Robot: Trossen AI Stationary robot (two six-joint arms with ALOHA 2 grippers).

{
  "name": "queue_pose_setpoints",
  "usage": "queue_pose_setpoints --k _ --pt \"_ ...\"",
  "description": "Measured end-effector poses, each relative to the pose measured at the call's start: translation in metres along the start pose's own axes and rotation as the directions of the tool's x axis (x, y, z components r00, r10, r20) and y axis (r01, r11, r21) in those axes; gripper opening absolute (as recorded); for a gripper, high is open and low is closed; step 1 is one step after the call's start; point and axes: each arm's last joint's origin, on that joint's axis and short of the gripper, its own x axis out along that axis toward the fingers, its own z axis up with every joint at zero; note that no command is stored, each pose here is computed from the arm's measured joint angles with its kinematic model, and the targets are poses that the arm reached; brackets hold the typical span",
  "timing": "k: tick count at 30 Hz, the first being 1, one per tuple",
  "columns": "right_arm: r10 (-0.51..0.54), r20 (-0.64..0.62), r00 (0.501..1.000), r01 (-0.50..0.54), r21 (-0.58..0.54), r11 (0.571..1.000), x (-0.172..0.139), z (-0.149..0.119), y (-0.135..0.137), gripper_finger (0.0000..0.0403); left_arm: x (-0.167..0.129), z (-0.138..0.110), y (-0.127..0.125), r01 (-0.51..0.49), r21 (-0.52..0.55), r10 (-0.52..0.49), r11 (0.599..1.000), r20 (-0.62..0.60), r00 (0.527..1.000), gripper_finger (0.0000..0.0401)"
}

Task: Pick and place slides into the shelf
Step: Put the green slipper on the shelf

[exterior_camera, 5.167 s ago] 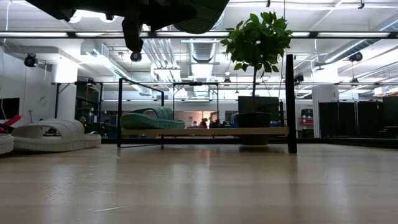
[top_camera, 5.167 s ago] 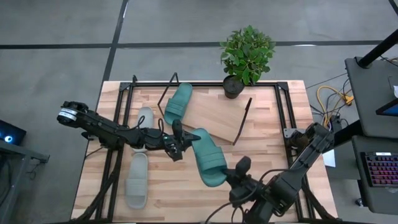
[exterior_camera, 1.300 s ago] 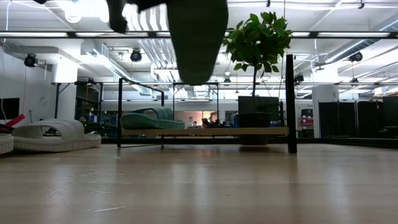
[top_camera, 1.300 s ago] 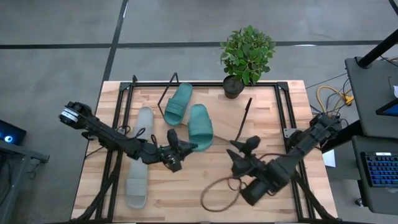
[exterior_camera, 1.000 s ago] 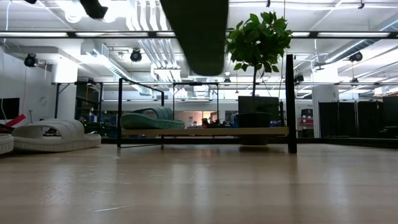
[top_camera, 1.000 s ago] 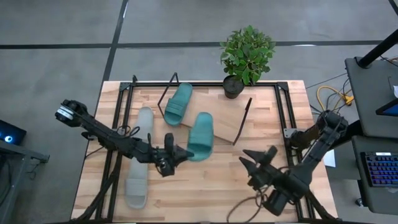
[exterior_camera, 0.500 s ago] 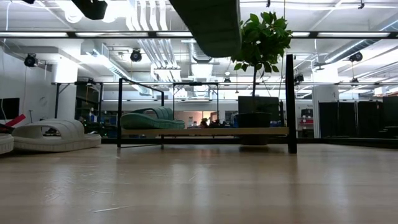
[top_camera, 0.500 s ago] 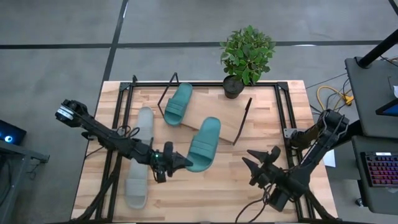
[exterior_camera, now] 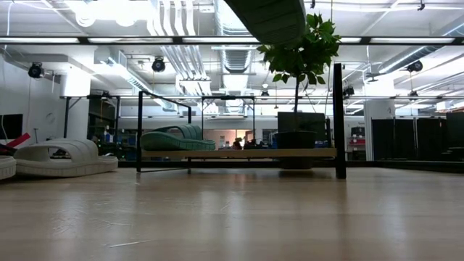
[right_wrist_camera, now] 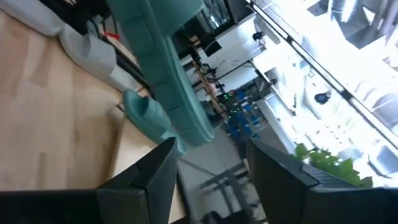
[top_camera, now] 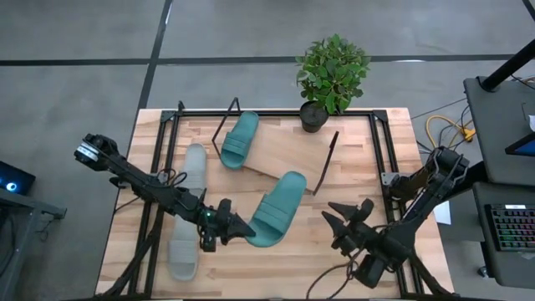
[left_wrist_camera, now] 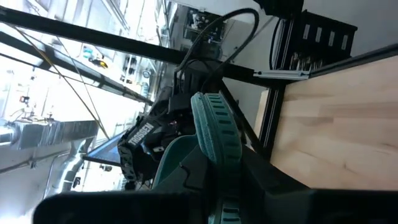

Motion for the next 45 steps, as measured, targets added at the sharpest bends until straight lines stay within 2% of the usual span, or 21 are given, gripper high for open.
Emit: queue_pose_setpoints --k 6,12,18,25,42,45 --pt "0.177 -0.112 0.978 -0.182 -0.040 0.982 0.017 0.008 0.005 0.0185 0.000 0.001 0.003 -0.022 -0.003 0.022 1.000 0.017 1.000 0.0024" --pt "0.207 -0.089 0.974 -0.222 -0.208 0.953 0.036 0.025 0.010 0.0185 0.001 0.001 0.004 -0.026 -0.007 0.026 1.000 0.020 0.999 0.0024" --pt "0.178 -0.102 0.979 -0.200 -0.269 0.942 0.054 0.030 0.007 0.0185 0.001 0.001 0.004 -0.024 -0.007 0.025 1.000 0.019 1.000 0.0024" --pt "0.140 -0.151 0.979 -0.176 -0.259 0.950 0.073 0.025 0.003 0.0185 0.001 0.001 0.004 -0.025 -0.008 0.025 1.000 0.012 1.000 0.0024" --pt "0.131 -0.144 0.981 -0.162 -0.236 0.958 0.075 0.028 -0.009 0.0185 0.001 -0.001 0.005 -0.044 -0.035 0.043 0.998 -0.015 0.999 0.0024" --pt "0.188 -0.138 0.972 -0.215 -0.216 0.952 0.079 0.028 -0.009 0.0185 0.001 -0.001 0.006 -0.053 -0.037 0.053 0.998 -0.013 0.999 0.0024"
